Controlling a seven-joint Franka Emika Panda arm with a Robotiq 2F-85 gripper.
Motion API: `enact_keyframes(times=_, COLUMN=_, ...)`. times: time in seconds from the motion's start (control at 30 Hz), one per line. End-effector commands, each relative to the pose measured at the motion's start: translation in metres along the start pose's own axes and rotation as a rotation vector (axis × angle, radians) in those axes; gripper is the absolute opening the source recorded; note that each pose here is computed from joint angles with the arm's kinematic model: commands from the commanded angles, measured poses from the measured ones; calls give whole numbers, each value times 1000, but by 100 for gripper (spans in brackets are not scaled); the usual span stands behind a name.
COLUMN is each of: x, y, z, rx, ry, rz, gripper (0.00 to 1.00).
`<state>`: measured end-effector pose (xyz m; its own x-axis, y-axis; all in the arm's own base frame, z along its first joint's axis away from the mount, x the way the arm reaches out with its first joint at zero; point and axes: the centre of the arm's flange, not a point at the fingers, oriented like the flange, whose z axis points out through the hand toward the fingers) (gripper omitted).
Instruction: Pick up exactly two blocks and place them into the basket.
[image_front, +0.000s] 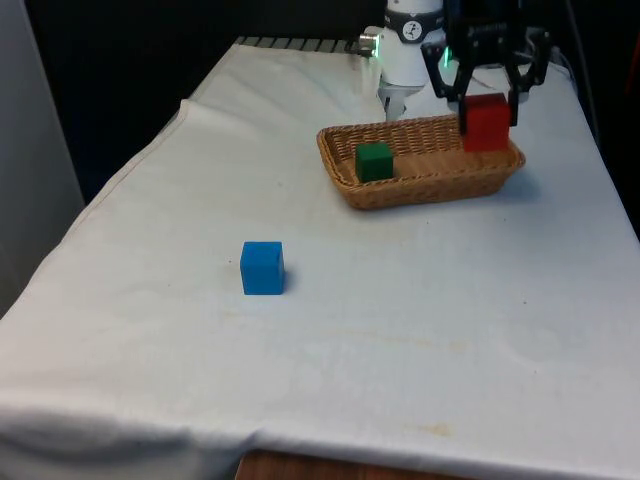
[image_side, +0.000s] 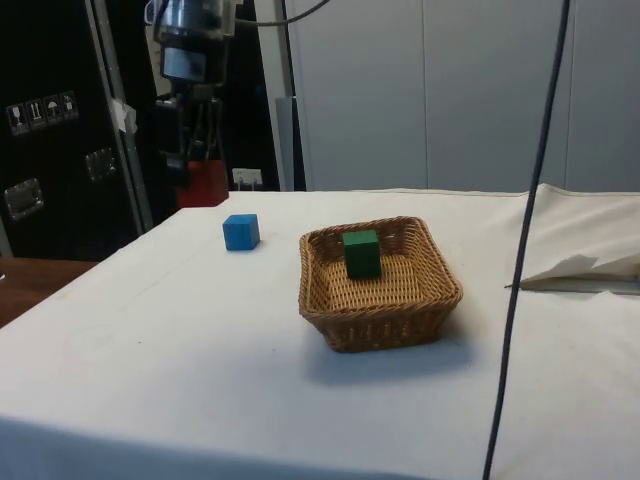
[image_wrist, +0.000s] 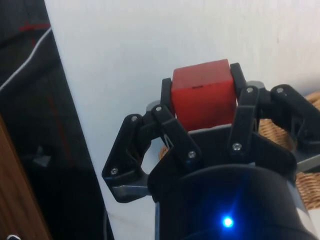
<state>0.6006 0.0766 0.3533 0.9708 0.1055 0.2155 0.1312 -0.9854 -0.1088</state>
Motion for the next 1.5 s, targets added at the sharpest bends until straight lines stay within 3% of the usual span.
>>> enact_keyframes(times=0.0, x=-7, y=-1, z=-1, rx=-15, ry=6, rz=-1, gripper=1)
enact_keyframes(times=0.13, x=-22, y=-2, z=-3, rx=-18, ry=4, rz=-11, gripper=1)
enact_keyframes(times=0.17, x=-19, y=-2, z=-2, rx=-5, ry=-2, rz=-12, gripper=1)
enact_keyframes(times=0.2, x=-25, y=-2, z=-4, rx=-19, ry=5, rz=-11, gripper=1)
enact_keyframes(times=0.43, x=-49, y=-3, z=0, rx=-27, ry=5, rz=-28, gripper=1)
enact_keyframes(times=0.47, x=-47, y=-4, z=1, rx=-12, ry=-2, rz=-31, gripper=1)
enact_keyframes(times=0.5, x=-52, y=-3, z=2, rx=-29, ry=4, rz=-31, gripper=1)
enact_keyframes(times=0.73, x=-76, y=-4, z=12, rx=-44, ry=4, rz=-51, gripper=1)
enact_keyframes(times=0.77, x=-75, y=-5, z=13, rx=-28, ry=-4, rz=-53, gripper=1)
enact_keyframes(times=0.8, x=-79, y=-4, z=14, rx=-46, ry=1, rz=-53, gripper=1)
enact_keyframes(times=0.9, x=-90, y=-4, z=19, rx=-55, ry=1, rz=-63, gripper=1)
enact_keyframes(times=1.03, x=-102, y=-4, z=24, rx=-61, ry=-1, rz=-72, gripper=1)
enact_keyframes(times=1.07, x=-98, y=-6, z=23, rx=-43, ry=-6, rz=-72, gripper=1)
enact_keyframes(times=1.1, x=-106, y=-4, z=25, rx=-63, ry=-2, rz=-75, gripper=1)
enact_keyframes(times=1.33, x=-132, y=-1, z=34, rx=-74, ry=0, rz=-93, gripper=1)
enact_keyframes(times=1.37, x=-129, y=-4, z=33, rx=-57, ry=-6, rz=-93, gripper=1)
enact_keyframes(times=1.4, x=-135, y=-1, z=36, rx=-75, ry=1, rz=-96, gripper=1)
enact_keyframes(times=1.47, x=-144, y=0, z=39, rx=-79, ry=1, rz=-101, gripper=1)
